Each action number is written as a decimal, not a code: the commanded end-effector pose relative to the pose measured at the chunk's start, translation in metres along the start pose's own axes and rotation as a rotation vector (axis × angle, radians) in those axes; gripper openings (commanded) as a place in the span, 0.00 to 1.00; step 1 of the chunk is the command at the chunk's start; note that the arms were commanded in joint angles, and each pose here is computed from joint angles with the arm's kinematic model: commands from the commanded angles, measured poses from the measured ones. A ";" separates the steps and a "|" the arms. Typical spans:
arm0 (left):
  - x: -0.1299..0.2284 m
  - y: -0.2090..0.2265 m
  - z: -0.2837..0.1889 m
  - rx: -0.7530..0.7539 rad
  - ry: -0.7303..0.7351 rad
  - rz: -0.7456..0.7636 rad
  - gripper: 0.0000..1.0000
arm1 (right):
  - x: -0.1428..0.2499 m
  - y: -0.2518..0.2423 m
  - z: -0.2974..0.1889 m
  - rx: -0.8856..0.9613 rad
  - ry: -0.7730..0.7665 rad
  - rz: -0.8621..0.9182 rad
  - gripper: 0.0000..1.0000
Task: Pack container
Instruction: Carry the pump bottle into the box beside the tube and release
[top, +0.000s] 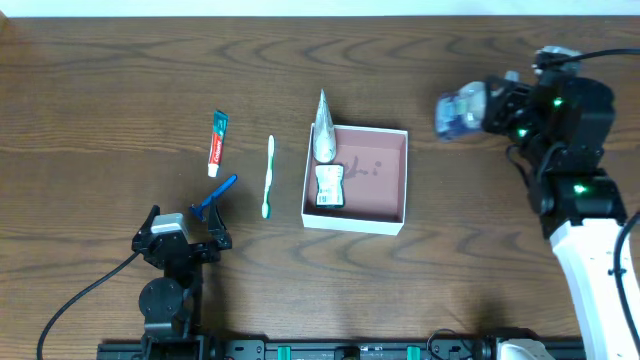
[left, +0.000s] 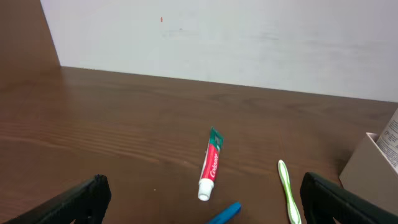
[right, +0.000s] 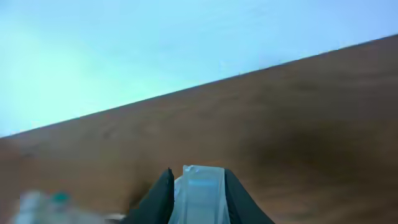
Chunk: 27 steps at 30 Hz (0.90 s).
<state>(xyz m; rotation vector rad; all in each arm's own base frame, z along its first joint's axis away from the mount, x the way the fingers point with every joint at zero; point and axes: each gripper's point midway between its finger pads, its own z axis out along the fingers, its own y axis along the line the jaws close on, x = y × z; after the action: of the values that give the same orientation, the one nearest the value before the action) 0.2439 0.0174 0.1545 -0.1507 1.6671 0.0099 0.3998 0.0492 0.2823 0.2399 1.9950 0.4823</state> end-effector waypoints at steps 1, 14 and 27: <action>0.017 0.005 0.001 -0.021 0.050 0.011 0.98 | -0.004 0.044 -0.007 -0.118 -0.001 0.039 0.18; 0.018 0.005 0.001 -0.020 0.050 0.011 0.98 | 0.057 0.093 0.025 -0.084 0.100 -0.002 0.18; 0.018 0.005 0.001 -0.020 0.050 0.011 0.98 | 0.124 0.105 0.081 -0.035 0.205 -0.052 0.18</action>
<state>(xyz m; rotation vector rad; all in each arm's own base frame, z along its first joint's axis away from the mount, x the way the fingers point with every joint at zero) 0.2439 0.0173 0.1545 -0.1503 1.6672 0.0096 0.4002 0.2013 0.1804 0.0906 2.2412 0.5170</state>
